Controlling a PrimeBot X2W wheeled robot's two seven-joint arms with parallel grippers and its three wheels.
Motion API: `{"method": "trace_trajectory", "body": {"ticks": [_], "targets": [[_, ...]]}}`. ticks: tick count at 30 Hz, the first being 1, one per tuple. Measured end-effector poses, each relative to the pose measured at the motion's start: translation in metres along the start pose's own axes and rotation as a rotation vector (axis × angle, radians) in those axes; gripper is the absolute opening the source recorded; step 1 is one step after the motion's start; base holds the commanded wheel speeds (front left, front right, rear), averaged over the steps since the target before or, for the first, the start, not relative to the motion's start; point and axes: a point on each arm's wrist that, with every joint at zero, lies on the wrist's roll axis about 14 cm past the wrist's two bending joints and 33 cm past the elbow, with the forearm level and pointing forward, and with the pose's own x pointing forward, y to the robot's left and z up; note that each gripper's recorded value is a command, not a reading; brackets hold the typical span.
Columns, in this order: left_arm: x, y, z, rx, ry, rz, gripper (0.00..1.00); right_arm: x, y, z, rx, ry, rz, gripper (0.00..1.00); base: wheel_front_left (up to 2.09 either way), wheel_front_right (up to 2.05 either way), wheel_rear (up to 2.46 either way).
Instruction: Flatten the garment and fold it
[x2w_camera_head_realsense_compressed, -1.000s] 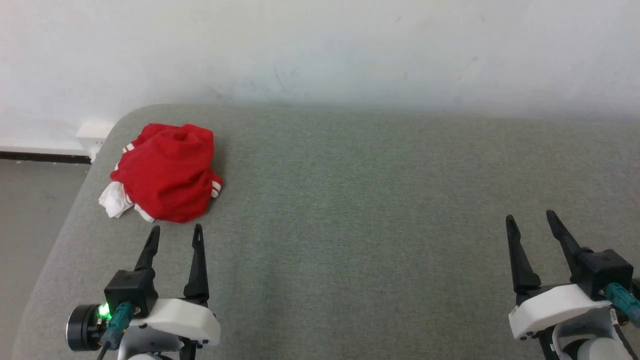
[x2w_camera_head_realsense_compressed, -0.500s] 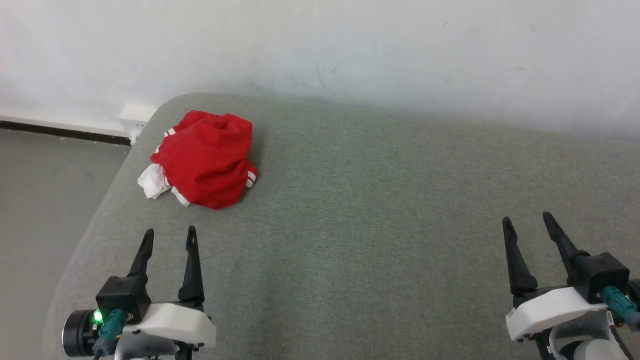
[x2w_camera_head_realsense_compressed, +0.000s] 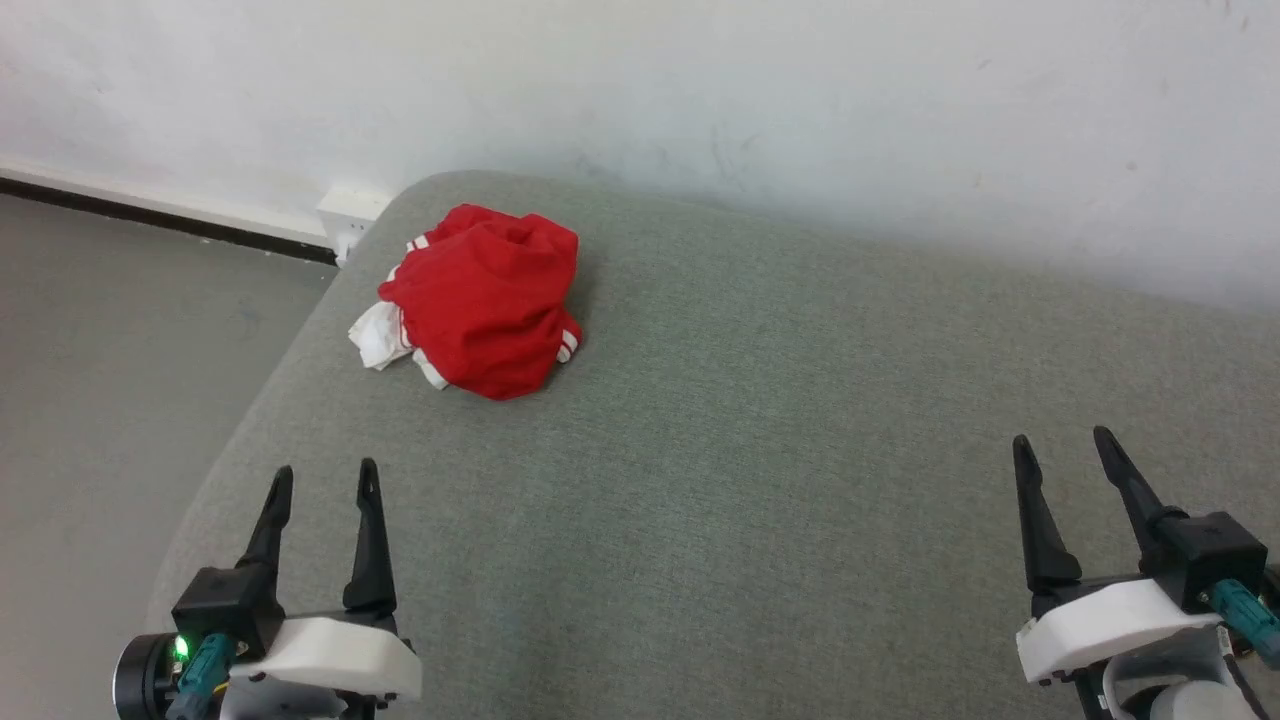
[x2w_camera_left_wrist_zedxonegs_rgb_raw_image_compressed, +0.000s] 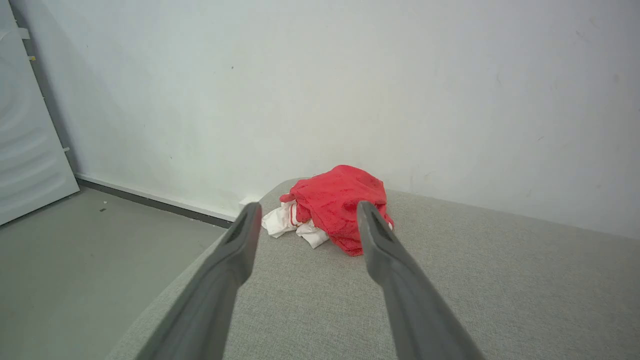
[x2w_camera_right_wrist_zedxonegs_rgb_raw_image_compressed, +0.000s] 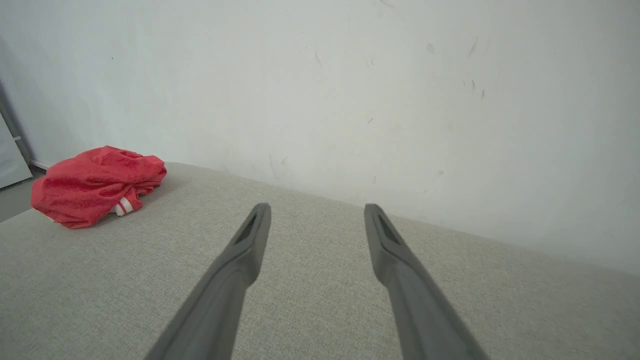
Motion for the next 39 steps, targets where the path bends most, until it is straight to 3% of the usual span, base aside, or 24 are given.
{"method": "trace_trajectory", "body": {"ticks": [39], "targets": [[-0.027,0.052,0.018,-0.014,-0.091,0.160,1.00,0.023,0.024,0.004,0.013,-0.066,0.072,1.00,0.00,0.00,0.00]]}}
